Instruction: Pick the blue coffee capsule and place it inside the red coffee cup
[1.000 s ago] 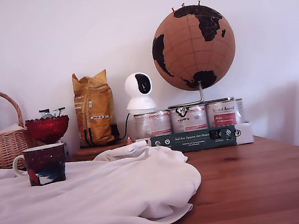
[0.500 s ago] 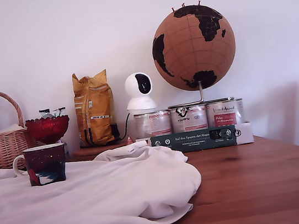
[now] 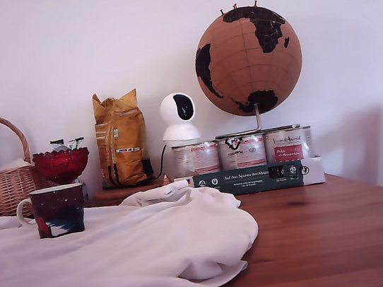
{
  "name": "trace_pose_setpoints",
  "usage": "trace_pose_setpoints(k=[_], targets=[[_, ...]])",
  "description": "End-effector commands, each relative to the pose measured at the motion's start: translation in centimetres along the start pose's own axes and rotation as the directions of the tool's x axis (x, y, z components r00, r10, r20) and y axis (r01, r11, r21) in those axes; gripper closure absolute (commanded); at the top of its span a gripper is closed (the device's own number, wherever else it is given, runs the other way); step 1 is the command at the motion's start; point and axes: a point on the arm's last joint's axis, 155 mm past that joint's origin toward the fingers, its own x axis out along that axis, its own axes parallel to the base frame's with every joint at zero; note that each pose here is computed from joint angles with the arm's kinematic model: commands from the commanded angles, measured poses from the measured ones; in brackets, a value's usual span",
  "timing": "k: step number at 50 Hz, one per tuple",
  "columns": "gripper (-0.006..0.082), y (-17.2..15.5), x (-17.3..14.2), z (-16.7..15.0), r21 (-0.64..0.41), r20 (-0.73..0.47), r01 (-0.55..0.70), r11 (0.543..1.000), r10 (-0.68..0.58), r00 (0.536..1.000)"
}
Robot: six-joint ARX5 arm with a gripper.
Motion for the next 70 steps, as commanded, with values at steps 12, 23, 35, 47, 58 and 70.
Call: trace_pose_setpoints(k=[12,23,35,47,58,70], targets=[[0.0139,1.5,3.7,-2.3,-0.009,-0.101,-0.032,0.999,0.031,0.994],[0.0148,2.0,5.4,-3.0,-0.003,-0.130,-0.039,0.999,0.038,0.991],[0.0586,1.4,6.0,-3.7,-0.005,-0.162,-0.004,1.000,0.003,0.987],[0.0662,1.3,6.5,-1.4,0.000,-0.089,0.005,1.000,-0.005,0.996],[0.0661,0.2,7.0,3.1,-0.062,0.052,0.055,0.997,-0.052,0.997],[0.0661,-1.3,8.2,9.3,-0.042,0.187,0.097,0.994,-0.088,0.978]])
